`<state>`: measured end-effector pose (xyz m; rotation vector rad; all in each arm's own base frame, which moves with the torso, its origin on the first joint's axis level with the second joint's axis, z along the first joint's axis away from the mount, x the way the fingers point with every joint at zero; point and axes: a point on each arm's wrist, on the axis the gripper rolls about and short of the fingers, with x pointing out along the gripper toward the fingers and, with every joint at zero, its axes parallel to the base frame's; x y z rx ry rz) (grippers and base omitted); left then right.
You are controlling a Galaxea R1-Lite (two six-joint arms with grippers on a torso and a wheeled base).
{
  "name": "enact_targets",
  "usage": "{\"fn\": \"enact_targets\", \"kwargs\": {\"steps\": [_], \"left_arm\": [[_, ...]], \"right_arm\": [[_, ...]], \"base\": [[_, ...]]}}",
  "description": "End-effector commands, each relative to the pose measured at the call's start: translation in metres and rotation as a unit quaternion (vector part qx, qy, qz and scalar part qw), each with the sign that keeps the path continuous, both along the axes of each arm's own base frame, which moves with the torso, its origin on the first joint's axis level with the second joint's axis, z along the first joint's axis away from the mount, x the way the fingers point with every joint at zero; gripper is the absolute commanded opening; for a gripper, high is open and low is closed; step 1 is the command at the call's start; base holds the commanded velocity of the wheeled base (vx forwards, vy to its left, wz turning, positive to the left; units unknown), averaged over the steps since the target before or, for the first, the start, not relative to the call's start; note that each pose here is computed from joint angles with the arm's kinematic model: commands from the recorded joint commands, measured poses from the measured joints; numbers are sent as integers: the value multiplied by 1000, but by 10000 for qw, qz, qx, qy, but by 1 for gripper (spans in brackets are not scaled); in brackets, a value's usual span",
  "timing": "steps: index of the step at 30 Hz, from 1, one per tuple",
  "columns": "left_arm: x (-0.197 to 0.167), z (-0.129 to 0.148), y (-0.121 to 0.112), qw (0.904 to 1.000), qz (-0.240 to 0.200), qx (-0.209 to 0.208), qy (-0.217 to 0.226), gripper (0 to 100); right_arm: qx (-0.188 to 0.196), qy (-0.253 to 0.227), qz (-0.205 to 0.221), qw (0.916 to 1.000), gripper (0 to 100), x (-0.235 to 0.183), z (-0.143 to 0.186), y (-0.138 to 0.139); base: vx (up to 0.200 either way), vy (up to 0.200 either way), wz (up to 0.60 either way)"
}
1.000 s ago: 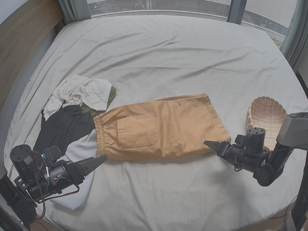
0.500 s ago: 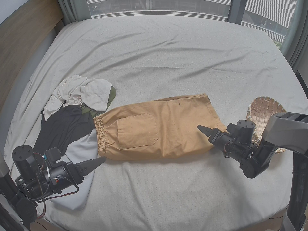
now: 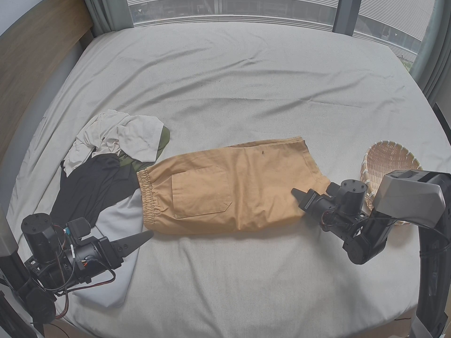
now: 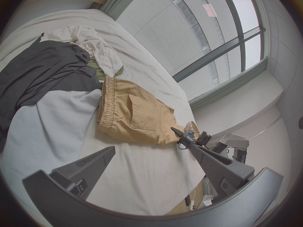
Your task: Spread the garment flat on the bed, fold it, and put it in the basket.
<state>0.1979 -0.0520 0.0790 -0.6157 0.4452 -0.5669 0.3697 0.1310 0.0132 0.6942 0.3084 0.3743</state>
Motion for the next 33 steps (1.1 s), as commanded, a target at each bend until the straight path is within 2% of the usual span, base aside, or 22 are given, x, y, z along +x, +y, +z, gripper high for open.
{"fn": "enact_targets", "kwargs": {"steps": [1, 7, 9, 10, 11, 12, 15, 22, 32, 33], "left_arm": [[0, -7, 1, 9998, 36, 39, 193, 100], [4, -13, 1, 9995, 49, 74, 316, 100], [10, -20, 1, 9991, 83, 135, 400, 100], [13, -21, 3, 9990, 128, 136, 416, 100], [13, -21, 3, 9990, 128, 136, 416, 100], [19, -24, 5, 9987, 207, 131, 444, 100], [24, -31, 5, 9982, 210, 162, 540, 100], [27, -42, -1, 9971, 62, 336, 682, 100], [43, -54, -10, 9969, -62, 435, 646, 100], [44, -56, -11, 9968, -78, 440, 668, 100]], "right_arm": [[-7, 20, 177, 9998, 0, -13, -1, 8], [-73, 39, 102, 9999, 0, -29, 13, -3], [-203, 68, 75, 9997, 0, -36, 15, -9], [-409, 124, -20, 9991, 0, -44, 16, -21], [-409, 124, -20, 9991, 0, -44, 16, -21], [-584, 148, -115, 9981, 0, -52, 18, -33], [-638, 180, -233, 9975, 0, -61, 23, -46], [-1043, 405, -114, 9937, 0, -80, 17, -72], [-1060, 401, -71, 9935, 0, -81, 17, -71], [-1056, 419, -71, 9935, 100, -81, 16, -71]], "base": [[0, 0, 0], [0, 0, 0], [0, 0, 0], [0, 0, 0], [0, 0, 0], [0, 0, 0], [0, 0, 0], [0, 0, 0], [0, 0, 0], [0, 0, 0]]}}
